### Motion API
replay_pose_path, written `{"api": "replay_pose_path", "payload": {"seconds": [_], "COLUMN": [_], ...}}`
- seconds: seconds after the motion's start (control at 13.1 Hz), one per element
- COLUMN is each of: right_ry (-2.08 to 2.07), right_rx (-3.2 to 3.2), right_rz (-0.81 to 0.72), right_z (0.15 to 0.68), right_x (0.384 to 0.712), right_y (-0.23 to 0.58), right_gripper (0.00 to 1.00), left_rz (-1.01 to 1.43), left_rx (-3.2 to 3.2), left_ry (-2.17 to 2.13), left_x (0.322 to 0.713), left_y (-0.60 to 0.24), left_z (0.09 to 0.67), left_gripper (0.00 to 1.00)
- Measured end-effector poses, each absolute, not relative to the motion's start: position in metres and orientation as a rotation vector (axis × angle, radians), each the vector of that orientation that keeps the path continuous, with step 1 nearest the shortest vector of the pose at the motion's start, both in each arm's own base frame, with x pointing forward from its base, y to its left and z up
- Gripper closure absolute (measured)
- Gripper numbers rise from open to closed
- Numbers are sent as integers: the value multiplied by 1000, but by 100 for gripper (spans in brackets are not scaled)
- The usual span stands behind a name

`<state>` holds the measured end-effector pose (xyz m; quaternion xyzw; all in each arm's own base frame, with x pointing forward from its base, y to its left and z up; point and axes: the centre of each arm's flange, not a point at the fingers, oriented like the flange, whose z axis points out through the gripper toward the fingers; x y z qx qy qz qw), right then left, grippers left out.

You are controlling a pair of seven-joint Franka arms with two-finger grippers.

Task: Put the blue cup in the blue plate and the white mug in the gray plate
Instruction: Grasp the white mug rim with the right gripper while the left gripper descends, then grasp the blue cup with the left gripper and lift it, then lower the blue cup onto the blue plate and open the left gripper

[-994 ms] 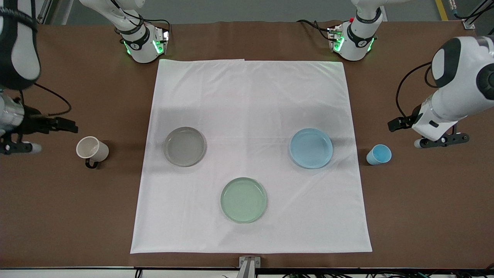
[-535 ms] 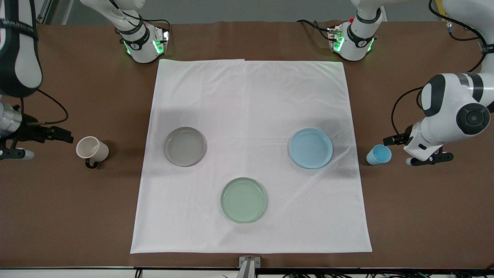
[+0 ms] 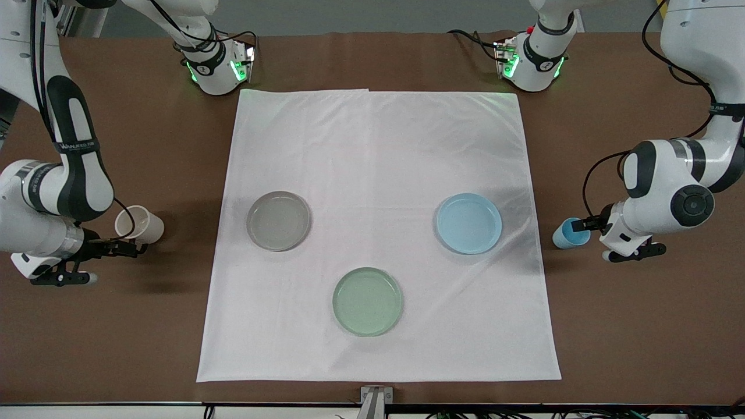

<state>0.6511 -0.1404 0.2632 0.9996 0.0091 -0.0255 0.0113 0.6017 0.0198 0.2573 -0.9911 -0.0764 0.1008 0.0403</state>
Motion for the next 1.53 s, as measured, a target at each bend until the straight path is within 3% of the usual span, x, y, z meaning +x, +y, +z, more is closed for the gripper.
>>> {"api": "replay_pose_path", "payload": {"seconds": [0.15,0.23,0.46,0.61,0.69,0.76,1.15,1.22,1.38,1.45,1.53], "right_ry": [31,34,40,45,47,50,82,84,89,92,96], "right_rx": [3119,3120,3122,3124,3124,3125,3128,3128,3129,3129,3129], "right_rz": [-102,-115,-142,-155,-160,-167,-198,-199,-200,-200,-200], "right_z": [244,237,224,220,219,217,209,209,209,209,209], "right_x": [650,649,647,645,644,643,636,636,636,636,636], "right_y": [-144,-143,-143,-142,-142,-142,-141,-141,-141,-140,-141], "right_gripper": [0,0,3,20,22,33,51,51,66,67,77], "left_rz": [320,325,300,290,274,247,204,201,222,240,263], "left_rx": [-3039,-3039,-3049,-3052,-3056,-3062,-3086,-3091,-3082,-3067,-3049], "left_ry": [-230,-229,-249,-265,-260,-245,-214,-267,-369,-416,-458], "left_x": [602,602,604,606,608,612,608,603,589,581,572], "left_y": [19,18,26,33,30,24,-67,-99,-162,-189,-213], "left_z": [245,240,227,224,229,238,301,304,298,291,280], "left_gripper": [26,26,58,81,92,94,95,95,95,95,96]}}
